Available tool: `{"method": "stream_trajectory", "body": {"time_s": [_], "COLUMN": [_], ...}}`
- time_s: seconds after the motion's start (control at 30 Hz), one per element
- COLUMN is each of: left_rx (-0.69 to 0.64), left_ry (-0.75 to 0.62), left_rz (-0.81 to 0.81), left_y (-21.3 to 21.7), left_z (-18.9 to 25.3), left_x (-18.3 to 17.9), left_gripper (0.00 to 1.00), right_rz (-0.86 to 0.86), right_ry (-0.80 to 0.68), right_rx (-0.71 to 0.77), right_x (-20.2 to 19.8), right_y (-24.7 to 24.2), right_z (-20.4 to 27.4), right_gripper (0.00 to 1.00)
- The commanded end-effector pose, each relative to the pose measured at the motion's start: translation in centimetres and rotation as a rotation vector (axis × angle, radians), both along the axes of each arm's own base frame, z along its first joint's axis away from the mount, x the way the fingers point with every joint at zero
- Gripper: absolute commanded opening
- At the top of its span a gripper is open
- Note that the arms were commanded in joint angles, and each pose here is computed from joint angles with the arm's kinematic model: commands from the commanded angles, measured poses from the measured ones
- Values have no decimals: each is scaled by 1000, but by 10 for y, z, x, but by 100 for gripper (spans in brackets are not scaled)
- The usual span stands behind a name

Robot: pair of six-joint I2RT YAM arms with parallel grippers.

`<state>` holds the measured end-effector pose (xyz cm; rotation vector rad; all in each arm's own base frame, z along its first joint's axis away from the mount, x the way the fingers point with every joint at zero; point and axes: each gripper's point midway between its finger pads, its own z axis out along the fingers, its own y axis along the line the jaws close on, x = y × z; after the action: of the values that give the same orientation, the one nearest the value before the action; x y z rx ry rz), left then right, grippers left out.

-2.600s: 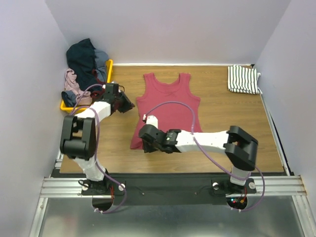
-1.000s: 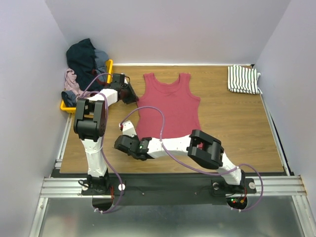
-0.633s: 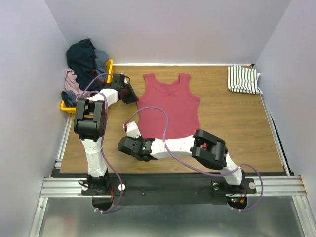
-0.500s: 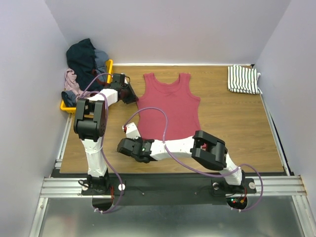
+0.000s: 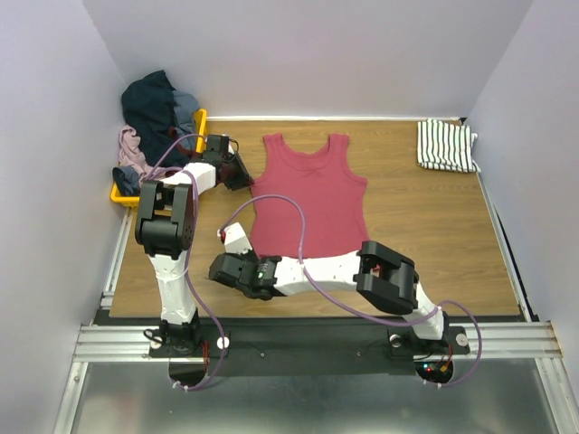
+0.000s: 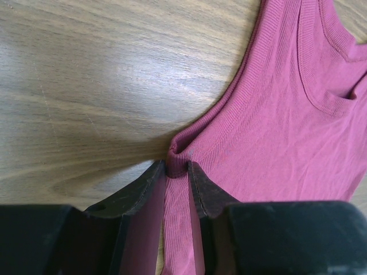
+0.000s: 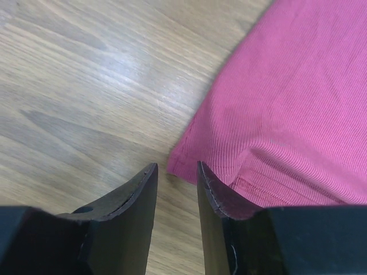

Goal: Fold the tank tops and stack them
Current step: Fold the tank top

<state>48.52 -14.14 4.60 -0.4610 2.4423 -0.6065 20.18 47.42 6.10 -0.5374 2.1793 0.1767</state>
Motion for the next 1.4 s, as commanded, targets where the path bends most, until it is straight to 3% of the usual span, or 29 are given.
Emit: {"method": "stream_trajectory", "body": {"time_s": [0.0,0.4,0.97,1.37], "left_rx": [-3,1,-2,-1], "left_ry": [-49,-49,-44,-39], "left_rz": [-11,-12,-12,-12], "left_y": [-4,-3,-4,-4], "left_z": [18,19,16,15], "left_x": [13,13,13,11], "left_gripper": [33,33,33,33], "right_rz": [-5,-29,-74,-32], "right_ry": [-48,-33,-132,-30], "right_rx": [45,-38,14,-33], "right_x": [6,8,17,4], "right_y": [14,12,5,11], "right_z": [25,-18,36,-16], "right_gripper": [40,39,39,39]}}
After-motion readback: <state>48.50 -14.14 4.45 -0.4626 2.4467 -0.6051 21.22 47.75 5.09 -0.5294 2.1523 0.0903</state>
